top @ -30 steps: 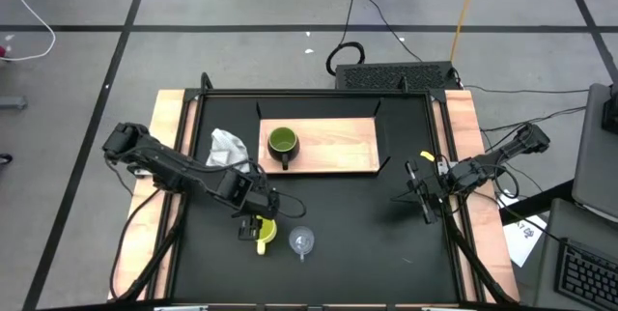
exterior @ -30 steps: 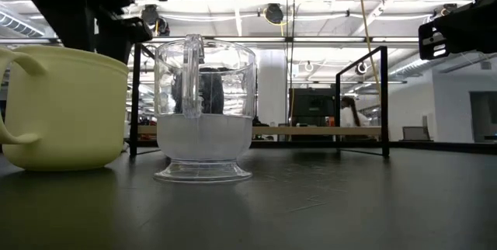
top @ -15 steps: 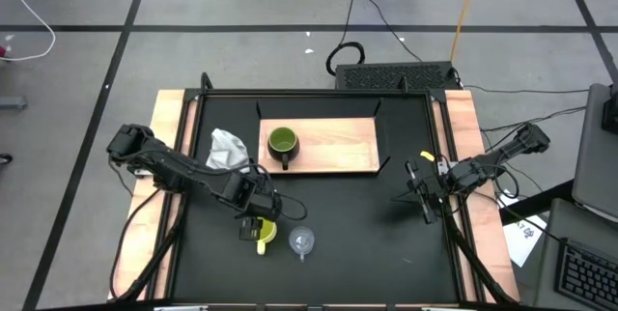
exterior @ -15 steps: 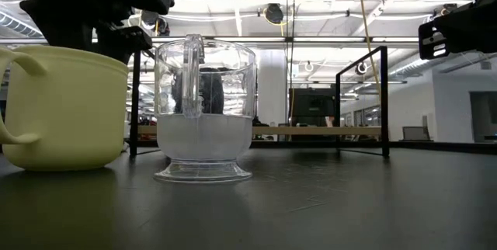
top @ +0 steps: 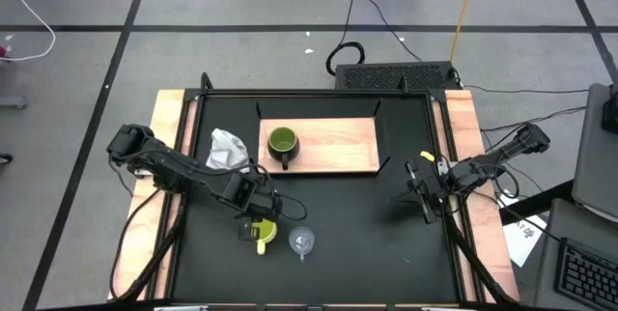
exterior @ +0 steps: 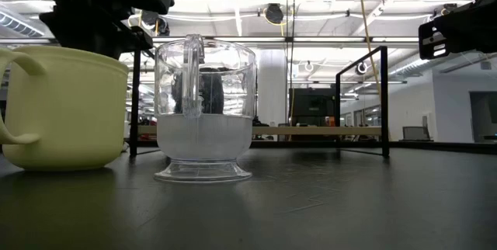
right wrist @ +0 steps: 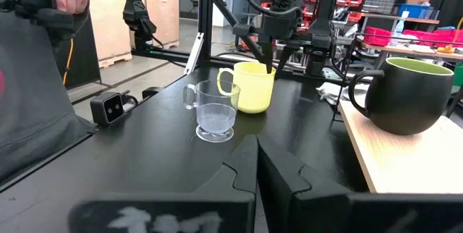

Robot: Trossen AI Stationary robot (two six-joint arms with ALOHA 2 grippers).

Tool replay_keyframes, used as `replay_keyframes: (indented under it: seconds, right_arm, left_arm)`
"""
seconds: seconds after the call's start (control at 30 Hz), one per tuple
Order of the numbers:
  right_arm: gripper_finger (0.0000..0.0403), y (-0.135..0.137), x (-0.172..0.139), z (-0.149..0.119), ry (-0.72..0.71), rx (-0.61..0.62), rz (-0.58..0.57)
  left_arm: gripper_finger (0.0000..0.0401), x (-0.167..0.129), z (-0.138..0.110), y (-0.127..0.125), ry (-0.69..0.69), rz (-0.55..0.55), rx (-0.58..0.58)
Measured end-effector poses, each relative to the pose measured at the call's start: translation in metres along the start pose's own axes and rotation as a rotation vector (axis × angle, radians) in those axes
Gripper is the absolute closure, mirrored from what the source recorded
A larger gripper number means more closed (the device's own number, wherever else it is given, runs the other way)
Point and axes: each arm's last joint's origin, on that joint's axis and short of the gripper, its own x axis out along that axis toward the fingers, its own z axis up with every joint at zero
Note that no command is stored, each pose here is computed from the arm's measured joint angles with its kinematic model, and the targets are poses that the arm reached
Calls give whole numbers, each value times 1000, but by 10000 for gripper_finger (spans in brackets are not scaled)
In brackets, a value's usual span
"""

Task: Stack small to large cups/mugs on shelf
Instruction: Put the yellow mug on the shelf

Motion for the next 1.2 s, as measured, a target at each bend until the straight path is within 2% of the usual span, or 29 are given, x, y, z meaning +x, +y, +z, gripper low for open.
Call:
replay_keyframes:
  seconds: [0.13,0.37,0.67,0.97,1.2]
  right_arm:
    - [403,0,0,0,0,0,0]
    - [403,0,0,0,2,2,0]
    - [403,0,0,0,3,2,0]
    - [403,0,0,0,3,2,0]
    - [403,0,0,-1,13,0,1]
  left_arm:
    - [391,0,-1,0,5,0,-1]
    - [394,-3,-2,-2,-4,0,58]
    - [397,-44,-15,1,-158,65,101]
    - [397,-80,-31,6,-310,97,81]
    - [397,-85,-51,13,-375,117,48]
